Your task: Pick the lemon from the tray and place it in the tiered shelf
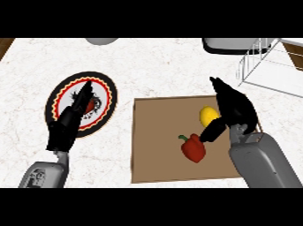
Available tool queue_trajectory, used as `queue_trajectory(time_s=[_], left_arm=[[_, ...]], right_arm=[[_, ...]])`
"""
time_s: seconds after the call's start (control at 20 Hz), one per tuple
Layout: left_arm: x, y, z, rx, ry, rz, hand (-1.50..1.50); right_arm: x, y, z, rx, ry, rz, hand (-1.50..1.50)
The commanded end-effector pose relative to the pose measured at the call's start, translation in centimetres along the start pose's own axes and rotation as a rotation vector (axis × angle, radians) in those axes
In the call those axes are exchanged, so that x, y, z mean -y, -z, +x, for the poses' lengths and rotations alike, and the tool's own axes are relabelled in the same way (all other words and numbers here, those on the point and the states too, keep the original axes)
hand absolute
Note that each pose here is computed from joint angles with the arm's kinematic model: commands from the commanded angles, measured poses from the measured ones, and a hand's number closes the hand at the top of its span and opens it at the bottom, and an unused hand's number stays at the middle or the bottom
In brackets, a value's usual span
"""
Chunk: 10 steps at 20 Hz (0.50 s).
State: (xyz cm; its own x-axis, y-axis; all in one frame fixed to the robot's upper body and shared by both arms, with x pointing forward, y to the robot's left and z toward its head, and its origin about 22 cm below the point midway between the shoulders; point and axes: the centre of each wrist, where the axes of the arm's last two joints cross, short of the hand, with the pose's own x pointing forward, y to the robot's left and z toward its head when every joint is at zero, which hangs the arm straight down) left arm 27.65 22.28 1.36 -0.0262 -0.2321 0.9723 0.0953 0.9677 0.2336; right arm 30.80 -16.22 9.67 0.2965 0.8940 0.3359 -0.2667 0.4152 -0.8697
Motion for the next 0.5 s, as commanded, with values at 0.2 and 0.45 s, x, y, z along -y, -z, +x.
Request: queue_trajectory(time_s=[0.2, 0.45], left_arm=[[-0.3, -0.5, -0.5, -0.004, 0.003, 0.000, 0.00], [-0.3, 1.4, 1.2, 0.000, -0.007, 0.020, 0.00]], right_arm=[[-1.0, 0.4, 0.1, -0.025, -0.030, 0.003, -1.50], [-2.1, 1.9, -1.5, -0.029, -0.018, 0.008, -1.50]])
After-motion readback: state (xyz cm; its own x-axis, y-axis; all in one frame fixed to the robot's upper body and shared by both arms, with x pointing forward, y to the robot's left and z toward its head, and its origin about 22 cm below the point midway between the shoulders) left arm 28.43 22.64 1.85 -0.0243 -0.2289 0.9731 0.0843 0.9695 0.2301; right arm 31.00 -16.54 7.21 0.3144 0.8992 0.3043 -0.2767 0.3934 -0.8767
